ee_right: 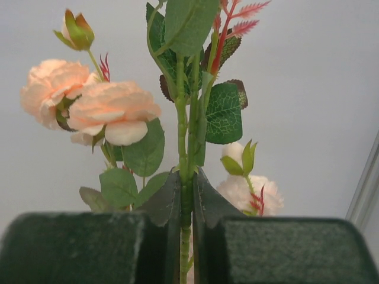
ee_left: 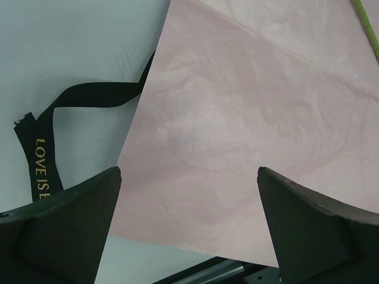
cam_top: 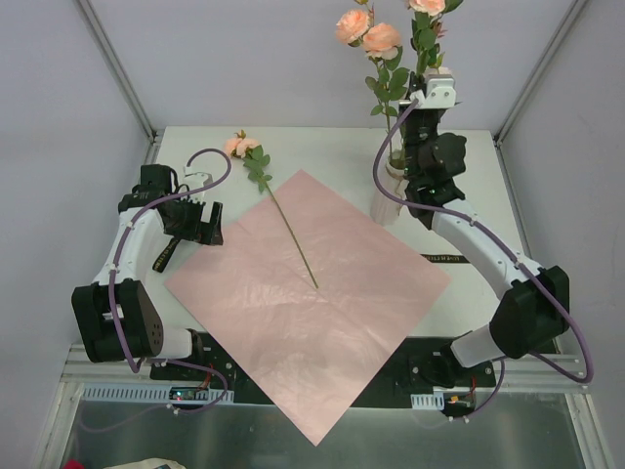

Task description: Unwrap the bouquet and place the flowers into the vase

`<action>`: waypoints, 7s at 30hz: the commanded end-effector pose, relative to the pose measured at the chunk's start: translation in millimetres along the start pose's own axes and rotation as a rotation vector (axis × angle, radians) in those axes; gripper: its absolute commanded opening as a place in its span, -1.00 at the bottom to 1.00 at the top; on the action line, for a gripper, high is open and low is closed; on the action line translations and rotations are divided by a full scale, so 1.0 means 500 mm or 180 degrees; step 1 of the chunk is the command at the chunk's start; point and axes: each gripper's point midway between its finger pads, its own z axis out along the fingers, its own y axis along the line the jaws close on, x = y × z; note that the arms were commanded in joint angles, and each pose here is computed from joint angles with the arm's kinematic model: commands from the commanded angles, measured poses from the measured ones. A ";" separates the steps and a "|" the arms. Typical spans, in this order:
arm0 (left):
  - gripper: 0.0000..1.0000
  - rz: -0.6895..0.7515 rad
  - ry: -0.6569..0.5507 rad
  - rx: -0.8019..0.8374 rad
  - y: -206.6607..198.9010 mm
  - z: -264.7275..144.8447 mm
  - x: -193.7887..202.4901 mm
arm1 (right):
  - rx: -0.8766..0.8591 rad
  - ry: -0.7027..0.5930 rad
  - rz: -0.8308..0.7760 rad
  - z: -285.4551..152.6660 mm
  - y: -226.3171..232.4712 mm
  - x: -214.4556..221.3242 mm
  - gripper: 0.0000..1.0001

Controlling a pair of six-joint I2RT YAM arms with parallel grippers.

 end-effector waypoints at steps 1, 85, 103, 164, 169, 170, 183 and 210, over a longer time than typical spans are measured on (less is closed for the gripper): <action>0.97 0.0113 -0.0135 0.0091 -0.013 -0.019 -0.025 | 0.0228 -0.0087 0.0262 -0.001 -0.018 0.004 -0.99; 0.90 0.0157 -0.0236 -0.0193 0.016 -0.072 -0.010 | -0.2973 0.4089 0.0016 -0.499 0.624 0.656 0.26; 0.90 0.0142 -0.0238 -0.0188 0.013 -0.069 -0.001 | -0.2935 0.4377 0.0051 -0.517 0.633 0.700 -0.27; 0.95 0.0266 -0.0336 -0.0472 0.025 -0.123 -0.025 | -0.0342 -0.1780 0.1082 -0.048 -0.068 -0.316 -0.99; 0.95 0.0245 -0.0313 -0.0446 0.033 -0.116 -0.040 | -0.0326 -0.1692 0.1010 -0.012 -0.074 -0.256 -0.99; 0.95 0.0250 -0.0326 -0.0444 0.033 -0.117 -0.046 | -0.0323 -0.1699 0.1003 -0.007 -0.074 -0.245 -0.99; 0.95 0.0262 -0.0318 -0.0455 0.045 -0.116 -0.071 | -0.0286 -0.1819 0.1037 0.035 -0.091 -0.165 -0.99; 0.94 0.0314 -0.0208 -0.0527 0.057 -0.124 -0.070 | -0.0427 -0.1612 0.1149 0.097 -0.071 -0.053 -0.99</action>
